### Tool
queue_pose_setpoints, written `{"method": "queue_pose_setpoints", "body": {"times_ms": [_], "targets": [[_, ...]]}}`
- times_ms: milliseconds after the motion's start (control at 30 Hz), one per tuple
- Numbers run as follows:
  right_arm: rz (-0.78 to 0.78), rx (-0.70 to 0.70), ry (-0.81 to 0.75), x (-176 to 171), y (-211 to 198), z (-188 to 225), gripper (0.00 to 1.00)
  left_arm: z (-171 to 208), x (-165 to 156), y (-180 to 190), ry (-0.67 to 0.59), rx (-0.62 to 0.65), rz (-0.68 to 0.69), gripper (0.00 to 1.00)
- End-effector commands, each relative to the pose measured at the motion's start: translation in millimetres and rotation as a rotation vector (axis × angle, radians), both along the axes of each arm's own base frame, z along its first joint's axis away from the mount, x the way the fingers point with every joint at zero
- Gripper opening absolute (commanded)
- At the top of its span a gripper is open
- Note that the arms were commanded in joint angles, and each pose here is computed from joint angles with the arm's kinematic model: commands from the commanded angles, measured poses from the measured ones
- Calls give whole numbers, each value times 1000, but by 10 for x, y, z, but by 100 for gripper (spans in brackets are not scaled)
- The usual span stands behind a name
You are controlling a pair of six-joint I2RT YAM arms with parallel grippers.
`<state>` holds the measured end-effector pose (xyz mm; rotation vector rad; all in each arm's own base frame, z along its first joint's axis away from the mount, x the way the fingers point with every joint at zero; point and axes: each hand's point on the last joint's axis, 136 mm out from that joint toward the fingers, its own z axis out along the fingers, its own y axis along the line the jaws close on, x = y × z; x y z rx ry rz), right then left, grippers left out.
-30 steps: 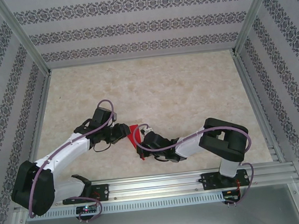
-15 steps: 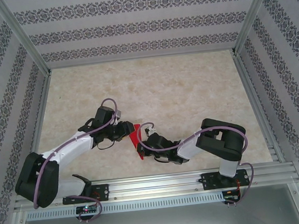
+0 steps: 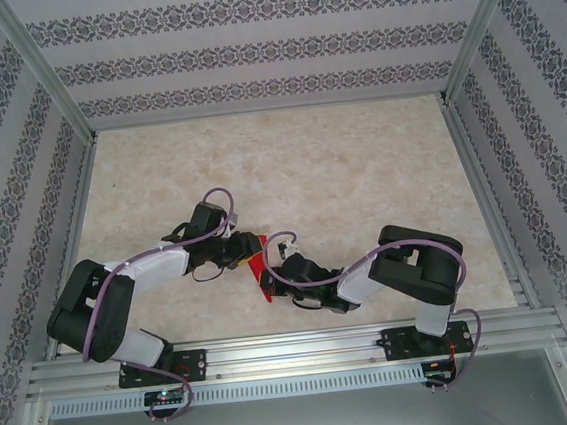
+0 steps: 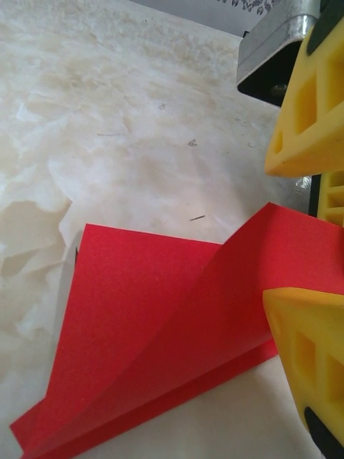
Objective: Fold a paper plane with a square sheet of paper (pick it up from the middle)
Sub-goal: Fold the wing for the fifth time at the center of the table.
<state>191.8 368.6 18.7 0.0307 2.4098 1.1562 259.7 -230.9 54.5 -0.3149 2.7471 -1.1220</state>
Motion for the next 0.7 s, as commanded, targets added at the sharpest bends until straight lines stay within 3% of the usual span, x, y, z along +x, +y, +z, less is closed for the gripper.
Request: {"method": "queue_pose_setpoints", "body": {"times_ms": [0,167,667], "targets": [[-13,-150,87,-119,-235,-421,6,190,127,-143,-77,-54,-33,46],[-15,-169,89,-119,-252,-409,6,208,136,-160,-87,-76,-26,47],[-20,-184,99,-107,-240,-351,9,-259,124,-89,-27,19,-39,46]]}}
